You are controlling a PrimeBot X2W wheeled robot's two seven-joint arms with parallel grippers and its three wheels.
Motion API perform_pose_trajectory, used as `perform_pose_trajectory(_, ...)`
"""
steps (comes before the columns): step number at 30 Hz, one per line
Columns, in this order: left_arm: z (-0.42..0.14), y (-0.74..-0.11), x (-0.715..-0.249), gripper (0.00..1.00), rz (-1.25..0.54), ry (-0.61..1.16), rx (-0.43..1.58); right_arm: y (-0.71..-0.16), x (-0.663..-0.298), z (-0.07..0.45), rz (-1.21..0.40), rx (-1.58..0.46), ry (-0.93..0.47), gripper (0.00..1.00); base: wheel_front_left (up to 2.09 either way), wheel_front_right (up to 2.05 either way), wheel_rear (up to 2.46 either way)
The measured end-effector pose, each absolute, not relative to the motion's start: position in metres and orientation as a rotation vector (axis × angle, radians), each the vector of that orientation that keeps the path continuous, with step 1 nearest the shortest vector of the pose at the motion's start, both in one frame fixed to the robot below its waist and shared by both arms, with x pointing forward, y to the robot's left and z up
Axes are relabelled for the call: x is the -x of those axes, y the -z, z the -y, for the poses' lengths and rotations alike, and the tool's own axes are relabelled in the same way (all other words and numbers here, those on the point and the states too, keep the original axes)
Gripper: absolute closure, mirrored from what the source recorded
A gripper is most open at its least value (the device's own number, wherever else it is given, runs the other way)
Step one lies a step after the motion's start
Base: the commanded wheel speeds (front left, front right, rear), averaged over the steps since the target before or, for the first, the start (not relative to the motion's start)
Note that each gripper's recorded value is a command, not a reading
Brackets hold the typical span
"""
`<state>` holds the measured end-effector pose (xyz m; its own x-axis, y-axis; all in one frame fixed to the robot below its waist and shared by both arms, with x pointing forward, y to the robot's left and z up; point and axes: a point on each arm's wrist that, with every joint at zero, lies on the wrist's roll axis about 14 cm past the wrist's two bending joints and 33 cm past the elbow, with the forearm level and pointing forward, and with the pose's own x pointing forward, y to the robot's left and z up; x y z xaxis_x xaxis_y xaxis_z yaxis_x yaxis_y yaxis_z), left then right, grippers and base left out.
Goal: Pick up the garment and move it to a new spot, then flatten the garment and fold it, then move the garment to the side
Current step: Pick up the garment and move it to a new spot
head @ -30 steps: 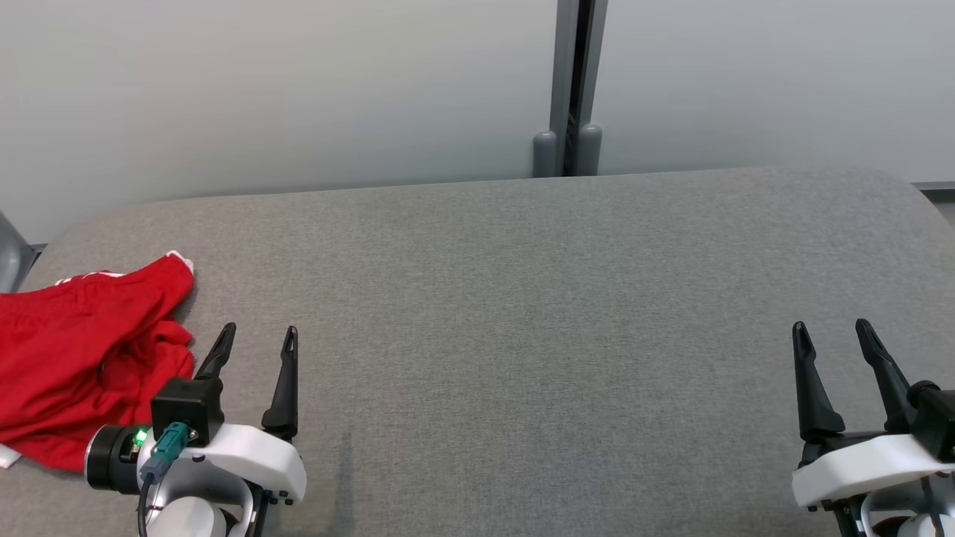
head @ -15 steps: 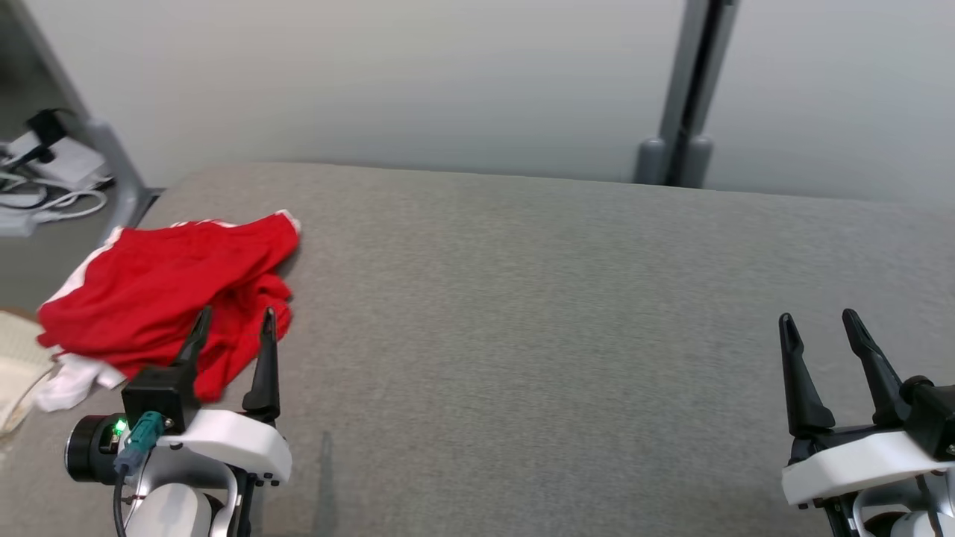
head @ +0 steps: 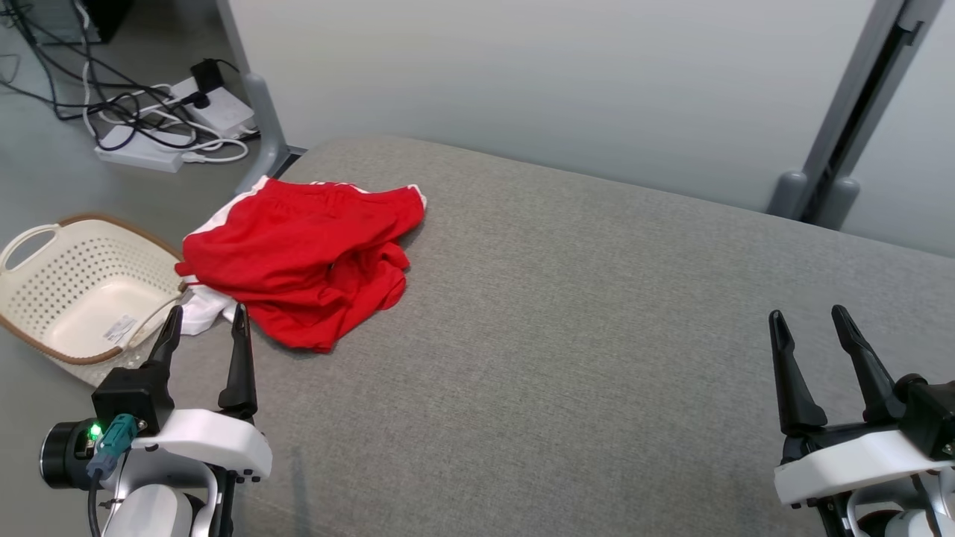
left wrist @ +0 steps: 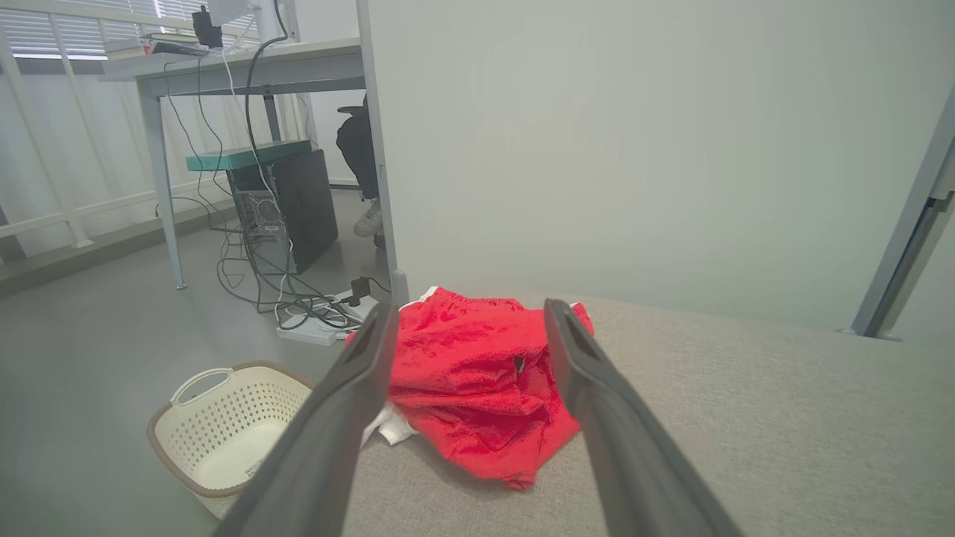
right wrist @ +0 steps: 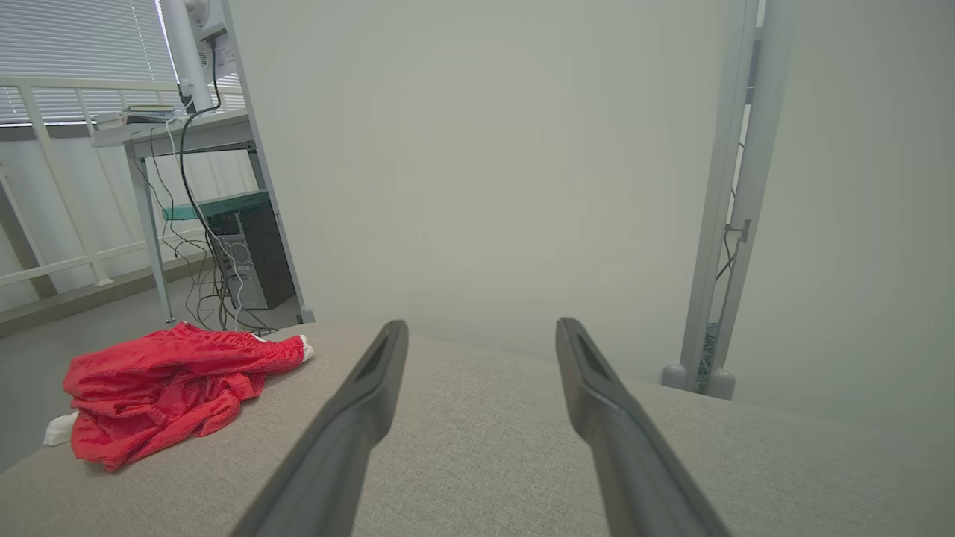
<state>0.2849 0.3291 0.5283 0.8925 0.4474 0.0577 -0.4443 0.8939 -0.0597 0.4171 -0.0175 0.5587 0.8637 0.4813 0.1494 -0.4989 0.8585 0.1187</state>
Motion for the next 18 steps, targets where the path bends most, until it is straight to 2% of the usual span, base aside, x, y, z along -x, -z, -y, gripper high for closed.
perform_pose_trajectory(18, -0.341, -0.529, -0.271, 0.00, 0.076, -0.511, 0.053, -0.555, -0.419, 0.004, 0.103, -0.168, -0.550, 0.00, 0.00, 0.00, 0.00)
